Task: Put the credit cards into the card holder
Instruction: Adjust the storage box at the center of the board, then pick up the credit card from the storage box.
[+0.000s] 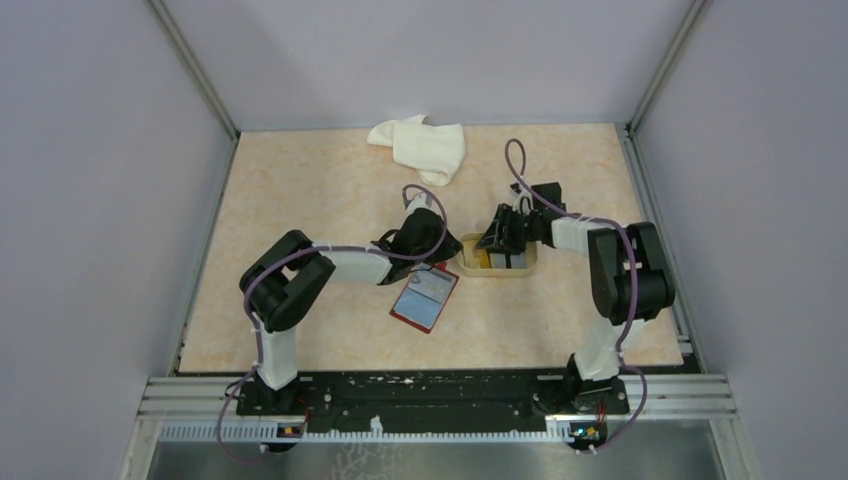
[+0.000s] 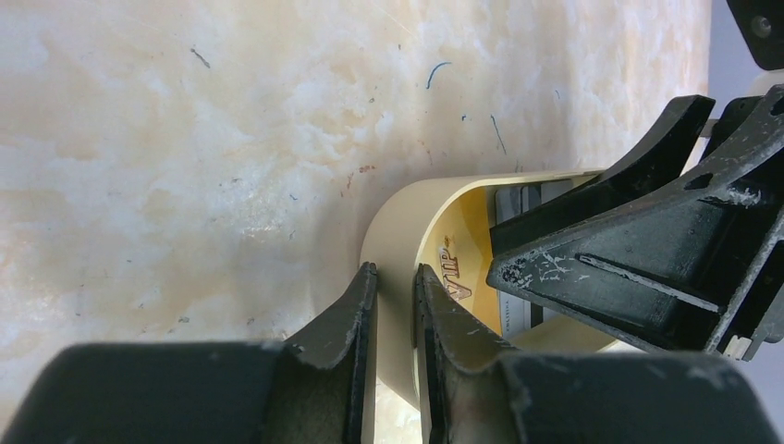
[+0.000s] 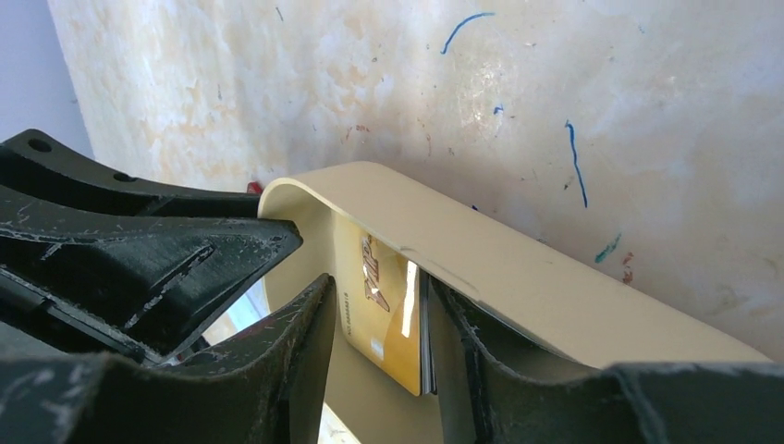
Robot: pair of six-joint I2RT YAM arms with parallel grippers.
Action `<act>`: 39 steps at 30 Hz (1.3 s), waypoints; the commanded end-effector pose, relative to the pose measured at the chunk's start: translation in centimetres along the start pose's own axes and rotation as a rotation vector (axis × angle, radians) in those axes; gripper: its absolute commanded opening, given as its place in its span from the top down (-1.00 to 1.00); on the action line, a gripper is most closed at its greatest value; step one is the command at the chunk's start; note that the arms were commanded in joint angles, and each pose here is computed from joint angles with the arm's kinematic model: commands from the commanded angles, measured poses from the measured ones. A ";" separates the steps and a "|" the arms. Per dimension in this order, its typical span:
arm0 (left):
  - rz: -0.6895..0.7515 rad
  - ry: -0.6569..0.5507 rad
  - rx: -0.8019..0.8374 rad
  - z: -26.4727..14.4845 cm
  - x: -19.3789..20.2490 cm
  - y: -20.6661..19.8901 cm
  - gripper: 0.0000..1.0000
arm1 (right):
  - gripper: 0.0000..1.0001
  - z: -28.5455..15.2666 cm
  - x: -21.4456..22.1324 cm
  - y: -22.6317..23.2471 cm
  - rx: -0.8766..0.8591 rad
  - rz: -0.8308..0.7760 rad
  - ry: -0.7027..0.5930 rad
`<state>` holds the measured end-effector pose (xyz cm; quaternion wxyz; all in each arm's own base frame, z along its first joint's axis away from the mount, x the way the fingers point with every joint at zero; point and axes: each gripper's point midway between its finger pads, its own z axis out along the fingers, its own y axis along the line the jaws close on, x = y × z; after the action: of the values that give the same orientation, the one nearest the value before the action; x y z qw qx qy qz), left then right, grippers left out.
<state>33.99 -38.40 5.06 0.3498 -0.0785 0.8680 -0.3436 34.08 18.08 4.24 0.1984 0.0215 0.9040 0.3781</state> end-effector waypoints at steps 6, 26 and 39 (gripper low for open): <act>-0.038 0.012 0.020 -0.8 0.8 -2.2 1.00 | 0.32 -0.1 -0.6 3.2 -0.173 -0.065 0.045; -0.034 -0.017 0.005 -0.9 0.0 -2.6 1.00 | 0.21 0.5 0.3 0.6 -0.081 -0.115 0.097; -0.007 -0.022 0.026 -0.2 -0.4 -3.6 1.00 | 0.25 1.2 1.3 0.7 -0.122 -0.136 0.183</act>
<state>33.52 -38.73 5.42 0.3517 -0.0951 0.8756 -0.3172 32.79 19.69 4.13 0.1404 -0.0660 0.8901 0.4286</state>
